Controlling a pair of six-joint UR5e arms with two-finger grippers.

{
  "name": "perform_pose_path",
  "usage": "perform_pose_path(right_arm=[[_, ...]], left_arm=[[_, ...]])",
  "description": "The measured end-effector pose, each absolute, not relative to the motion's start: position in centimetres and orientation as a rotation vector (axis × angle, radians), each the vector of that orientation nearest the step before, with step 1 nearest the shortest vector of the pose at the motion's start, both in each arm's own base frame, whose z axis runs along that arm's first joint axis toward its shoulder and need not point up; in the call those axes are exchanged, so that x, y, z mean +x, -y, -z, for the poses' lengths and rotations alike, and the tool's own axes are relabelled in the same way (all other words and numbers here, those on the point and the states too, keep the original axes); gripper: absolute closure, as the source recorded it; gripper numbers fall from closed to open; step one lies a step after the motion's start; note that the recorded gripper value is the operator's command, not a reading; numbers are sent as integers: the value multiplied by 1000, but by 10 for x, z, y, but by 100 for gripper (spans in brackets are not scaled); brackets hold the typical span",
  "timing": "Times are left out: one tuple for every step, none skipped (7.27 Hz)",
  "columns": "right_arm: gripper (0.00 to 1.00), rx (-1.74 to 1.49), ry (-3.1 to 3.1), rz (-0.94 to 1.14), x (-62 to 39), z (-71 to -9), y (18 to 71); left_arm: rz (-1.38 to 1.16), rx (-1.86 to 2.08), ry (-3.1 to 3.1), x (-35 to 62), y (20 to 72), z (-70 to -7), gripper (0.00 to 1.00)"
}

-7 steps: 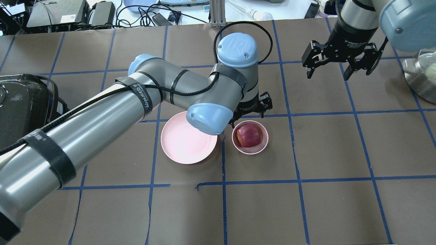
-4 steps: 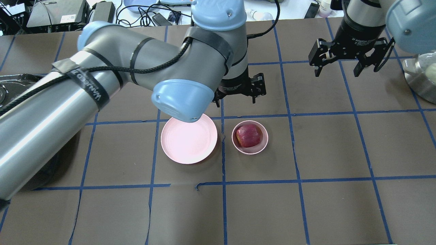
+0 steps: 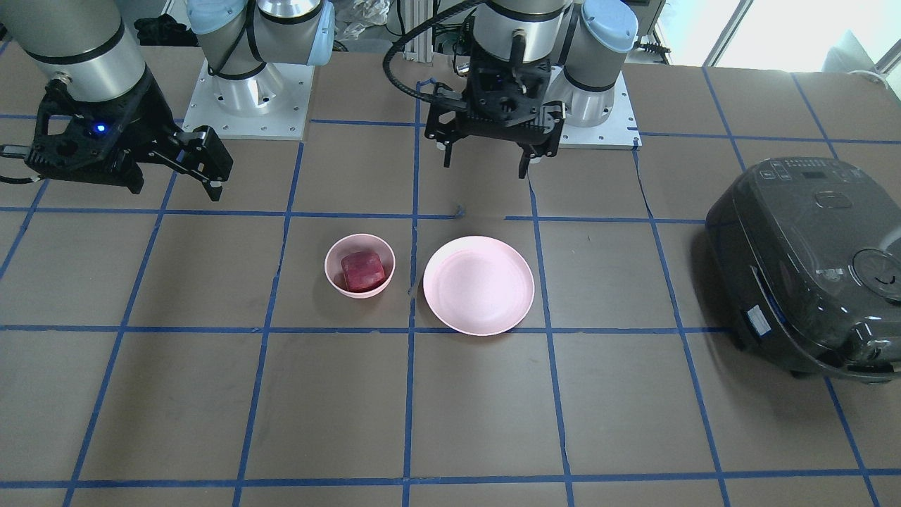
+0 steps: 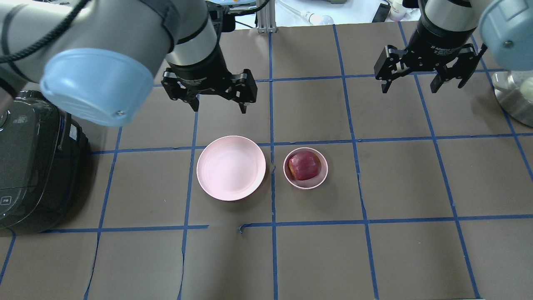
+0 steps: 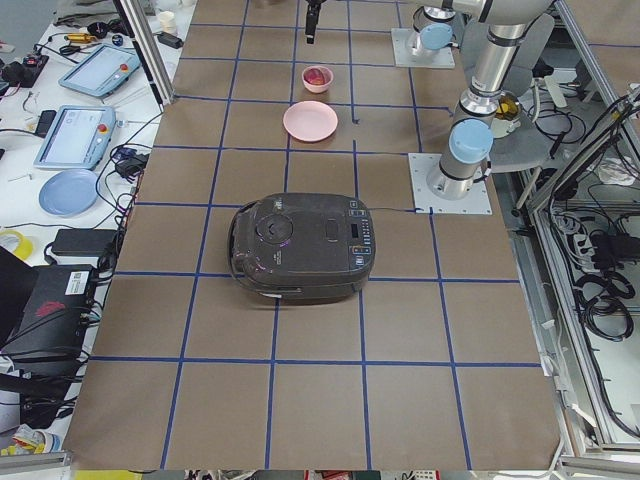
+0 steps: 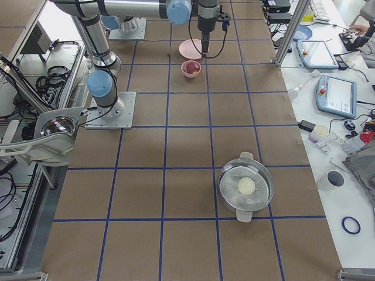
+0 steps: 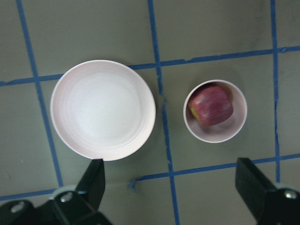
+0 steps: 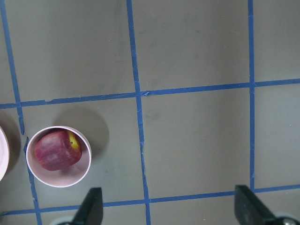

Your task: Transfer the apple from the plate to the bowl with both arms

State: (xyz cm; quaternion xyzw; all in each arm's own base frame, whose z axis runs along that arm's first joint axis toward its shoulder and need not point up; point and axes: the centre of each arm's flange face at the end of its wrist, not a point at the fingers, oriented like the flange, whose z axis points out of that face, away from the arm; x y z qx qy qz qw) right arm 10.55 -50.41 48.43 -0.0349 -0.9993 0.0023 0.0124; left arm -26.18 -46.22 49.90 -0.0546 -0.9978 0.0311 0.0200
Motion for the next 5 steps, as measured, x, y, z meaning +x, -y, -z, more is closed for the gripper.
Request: perform_pose_path(right_arm=[[0, -108, 3122, -13, 107, -485, 504], [0, -110, 3123, -17, 107, -485, 504], [0, -110, 3122, -17, 107, -485, 504], [0, -110, 3120, -15, 107, -484, 504], [0, -110, 3117, -12, 107, -484, 504]], left_arm=[[-110, -153, 3101, -241, 463, -507, 0], [-137, -141, 3101, -227, 463, -516, 0], [-161, -153, 3100, -210, 464, -523, 0], [-179, -177, 3102, -190, 468, -525, 0], [-182, -189, 3105, -177, 468, -525, 0]])
